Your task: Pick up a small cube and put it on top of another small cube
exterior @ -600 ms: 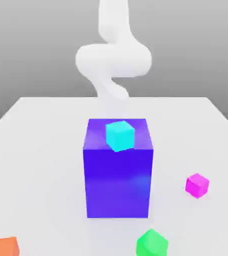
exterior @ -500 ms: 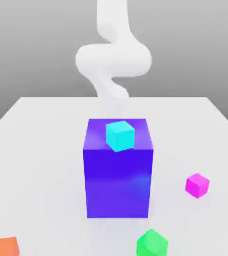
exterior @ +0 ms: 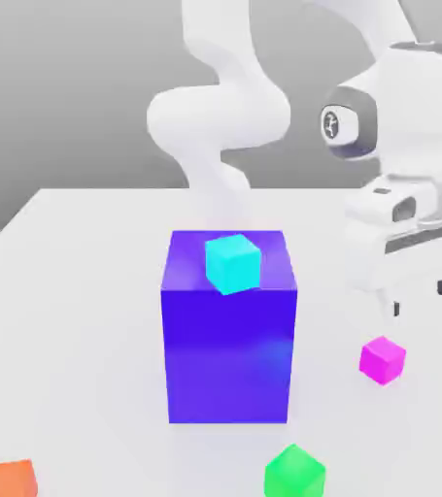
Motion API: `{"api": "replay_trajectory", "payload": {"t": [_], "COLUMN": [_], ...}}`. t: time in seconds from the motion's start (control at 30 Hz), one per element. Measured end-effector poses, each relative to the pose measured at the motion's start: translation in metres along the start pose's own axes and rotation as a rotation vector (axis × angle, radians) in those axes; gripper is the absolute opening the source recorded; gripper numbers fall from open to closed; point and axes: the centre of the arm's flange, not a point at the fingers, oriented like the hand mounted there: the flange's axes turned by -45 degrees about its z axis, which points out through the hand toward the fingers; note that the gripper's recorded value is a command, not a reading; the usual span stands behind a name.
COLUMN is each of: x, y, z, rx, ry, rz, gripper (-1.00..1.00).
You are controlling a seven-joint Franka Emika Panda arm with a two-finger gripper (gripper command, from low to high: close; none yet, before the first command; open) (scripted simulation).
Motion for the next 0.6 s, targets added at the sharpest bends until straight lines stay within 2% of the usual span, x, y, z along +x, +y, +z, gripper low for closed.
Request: {"api": "replay_trajectory", "payload": {"t": [0.1,0.3,0.33,0.6], "x": [-0.031,-0.041,-0.042,-0.041], "y": [-0.019,-0.021,-0.021,-0.021], "z": [0.046,0.104,0.110,0.103], "rx": [-0.008,-0.007,-0.007,-0.008], "ry": [-0.075,-0.089,-0.089,-0.088], "rz": [-0.049,-0.056,-0.056,-0.056], "gripper": [0.00,0.00,-1.00,-1.00]}}
